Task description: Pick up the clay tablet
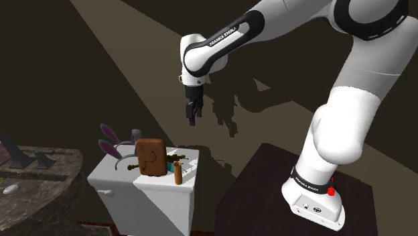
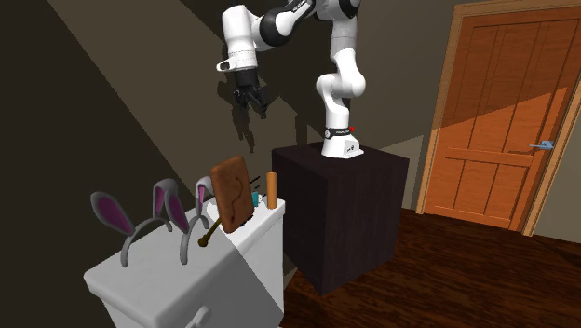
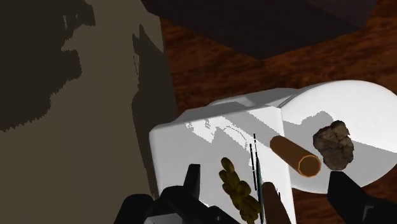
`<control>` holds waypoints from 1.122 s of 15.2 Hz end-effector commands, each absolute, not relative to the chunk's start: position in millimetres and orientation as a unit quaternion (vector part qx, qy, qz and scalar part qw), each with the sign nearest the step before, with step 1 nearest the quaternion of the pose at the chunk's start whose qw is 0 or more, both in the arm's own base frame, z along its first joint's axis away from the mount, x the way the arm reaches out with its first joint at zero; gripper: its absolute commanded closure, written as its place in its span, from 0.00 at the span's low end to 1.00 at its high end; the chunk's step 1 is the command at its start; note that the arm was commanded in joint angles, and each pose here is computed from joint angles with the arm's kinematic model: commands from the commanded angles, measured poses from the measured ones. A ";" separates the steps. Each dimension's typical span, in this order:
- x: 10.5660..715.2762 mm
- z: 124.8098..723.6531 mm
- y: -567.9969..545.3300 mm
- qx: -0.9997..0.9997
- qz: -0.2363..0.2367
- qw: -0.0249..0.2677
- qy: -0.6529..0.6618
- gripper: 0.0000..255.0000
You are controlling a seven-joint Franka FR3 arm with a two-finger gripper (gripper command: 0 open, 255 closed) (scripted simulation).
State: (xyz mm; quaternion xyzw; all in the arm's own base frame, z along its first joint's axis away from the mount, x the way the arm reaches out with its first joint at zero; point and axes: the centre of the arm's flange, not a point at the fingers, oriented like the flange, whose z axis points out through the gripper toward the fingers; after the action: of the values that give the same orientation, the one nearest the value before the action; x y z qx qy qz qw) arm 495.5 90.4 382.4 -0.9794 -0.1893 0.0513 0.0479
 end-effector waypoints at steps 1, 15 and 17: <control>512.2 370.6 105.9 -0.977 0.046 0.053 -0.201 0.00; 623.9 302.0 218.9 -0.956 0.010 0.085 -0.281 0.00; 633.1 296.8 230.0 -0.954 0.006 0.087 -0.287 0.00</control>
State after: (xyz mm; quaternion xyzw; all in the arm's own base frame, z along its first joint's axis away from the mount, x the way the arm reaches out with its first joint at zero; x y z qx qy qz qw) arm 628.3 224.5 299.4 -0.9550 -0.2839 0.0084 0.0857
